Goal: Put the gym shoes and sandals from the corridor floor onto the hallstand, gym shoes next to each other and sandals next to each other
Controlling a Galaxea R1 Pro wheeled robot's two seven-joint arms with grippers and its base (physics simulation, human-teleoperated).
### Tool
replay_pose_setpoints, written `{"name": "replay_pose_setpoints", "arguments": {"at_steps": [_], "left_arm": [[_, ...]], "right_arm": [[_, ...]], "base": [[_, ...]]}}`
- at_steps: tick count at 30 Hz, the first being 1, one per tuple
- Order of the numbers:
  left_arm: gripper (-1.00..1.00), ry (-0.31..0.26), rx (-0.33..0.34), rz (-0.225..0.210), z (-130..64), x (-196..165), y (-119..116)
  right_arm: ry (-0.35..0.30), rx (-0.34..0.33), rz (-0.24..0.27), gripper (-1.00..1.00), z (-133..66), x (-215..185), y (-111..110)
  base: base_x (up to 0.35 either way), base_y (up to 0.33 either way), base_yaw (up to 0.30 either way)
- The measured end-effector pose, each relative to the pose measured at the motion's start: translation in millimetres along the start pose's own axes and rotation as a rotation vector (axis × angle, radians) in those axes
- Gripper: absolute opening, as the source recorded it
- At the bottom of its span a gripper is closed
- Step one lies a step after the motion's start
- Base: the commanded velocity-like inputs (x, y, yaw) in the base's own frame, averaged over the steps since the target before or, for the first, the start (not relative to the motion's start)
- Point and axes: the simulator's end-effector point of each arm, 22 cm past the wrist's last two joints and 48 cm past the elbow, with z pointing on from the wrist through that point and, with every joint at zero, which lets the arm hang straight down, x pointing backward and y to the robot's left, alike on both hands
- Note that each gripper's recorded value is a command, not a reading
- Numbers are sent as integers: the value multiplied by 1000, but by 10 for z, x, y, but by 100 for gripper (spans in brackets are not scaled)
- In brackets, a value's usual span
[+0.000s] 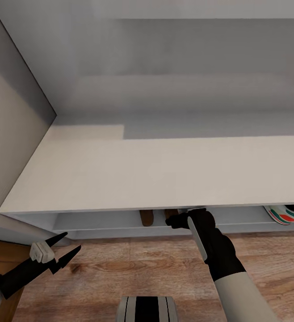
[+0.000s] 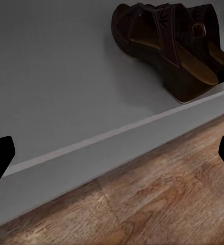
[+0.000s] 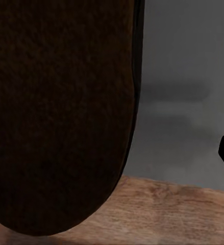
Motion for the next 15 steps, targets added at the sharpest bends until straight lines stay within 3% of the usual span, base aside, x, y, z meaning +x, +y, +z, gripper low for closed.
{"name": "replay_pose_setpoints", "arguments": {"at_steps": [15], "left_arm": [[100, 0, 1, 0, 1, 2, -3]], "right_arm": [[1, -1, -1, 100, 0, 3, 2]], "base": [[-14, 0, 0]]}}
